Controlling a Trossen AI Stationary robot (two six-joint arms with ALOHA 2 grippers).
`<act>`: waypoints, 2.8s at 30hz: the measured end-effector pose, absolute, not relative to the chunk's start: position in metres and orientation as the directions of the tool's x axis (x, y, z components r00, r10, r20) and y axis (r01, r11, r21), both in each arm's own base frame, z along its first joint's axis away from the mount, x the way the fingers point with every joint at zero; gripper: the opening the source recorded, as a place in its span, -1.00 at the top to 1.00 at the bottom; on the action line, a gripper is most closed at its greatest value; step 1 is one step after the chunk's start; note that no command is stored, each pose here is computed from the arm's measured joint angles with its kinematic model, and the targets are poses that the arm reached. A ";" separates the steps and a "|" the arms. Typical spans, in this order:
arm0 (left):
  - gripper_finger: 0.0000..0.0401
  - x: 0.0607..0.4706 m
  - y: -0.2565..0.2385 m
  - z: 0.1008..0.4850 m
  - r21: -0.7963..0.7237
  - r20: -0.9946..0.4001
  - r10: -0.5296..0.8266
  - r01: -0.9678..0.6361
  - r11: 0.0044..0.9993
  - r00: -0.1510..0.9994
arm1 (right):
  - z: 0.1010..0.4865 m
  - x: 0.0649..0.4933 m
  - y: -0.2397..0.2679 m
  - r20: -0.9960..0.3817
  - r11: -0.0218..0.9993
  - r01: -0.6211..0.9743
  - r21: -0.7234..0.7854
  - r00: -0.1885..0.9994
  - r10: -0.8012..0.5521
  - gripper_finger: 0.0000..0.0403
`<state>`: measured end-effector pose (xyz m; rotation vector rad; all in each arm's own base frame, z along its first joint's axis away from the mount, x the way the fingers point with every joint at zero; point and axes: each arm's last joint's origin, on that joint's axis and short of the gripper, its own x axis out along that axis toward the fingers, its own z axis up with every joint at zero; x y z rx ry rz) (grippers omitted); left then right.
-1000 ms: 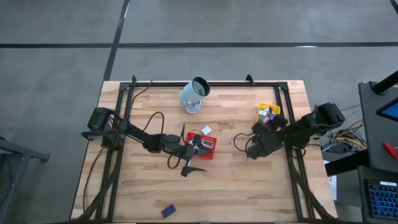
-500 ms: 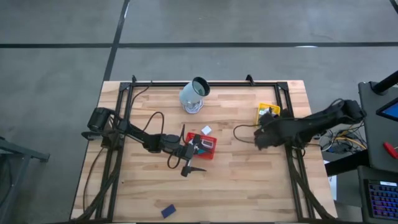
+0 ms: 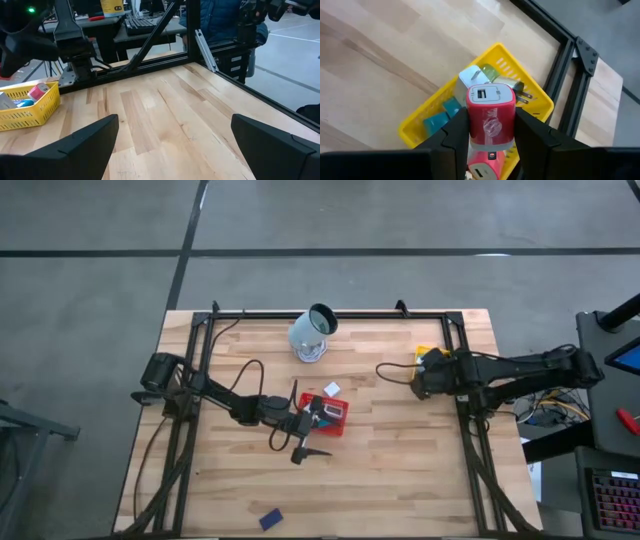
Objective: Pick & Place Office items
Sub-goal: Put the pink charger adapter into the yellow basket
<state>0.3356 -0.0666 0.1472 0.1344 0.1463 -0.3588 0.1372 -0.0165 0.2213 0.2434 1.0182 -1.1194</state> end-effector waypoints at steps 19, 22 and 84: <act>-0.97 0.336 -0.067 0.148 0.102 -0.163 -0.358 0.377 0.921 0.919 | 0.214 0.142 -0.048 -0.863 0.480 0.828 -0.289 -0.009 -0.505 0.42; -0.97 0.336 -0.067 0.148 0.102 -0.165 -0.358 0.377 0.921 0.919 | 0.214 0.142 -0.050 -0.875 0.484 0.831 -0.275 -0.008 -0.483 0.42; -0.97 0.336 -0.067 0.148 0.104 -0.169 -0.361 0.381 0.919 0.917 | 0.181 0.163 -0.069 -0.949 0.535 0.817 -0.215 -0.046 -0.311 0.22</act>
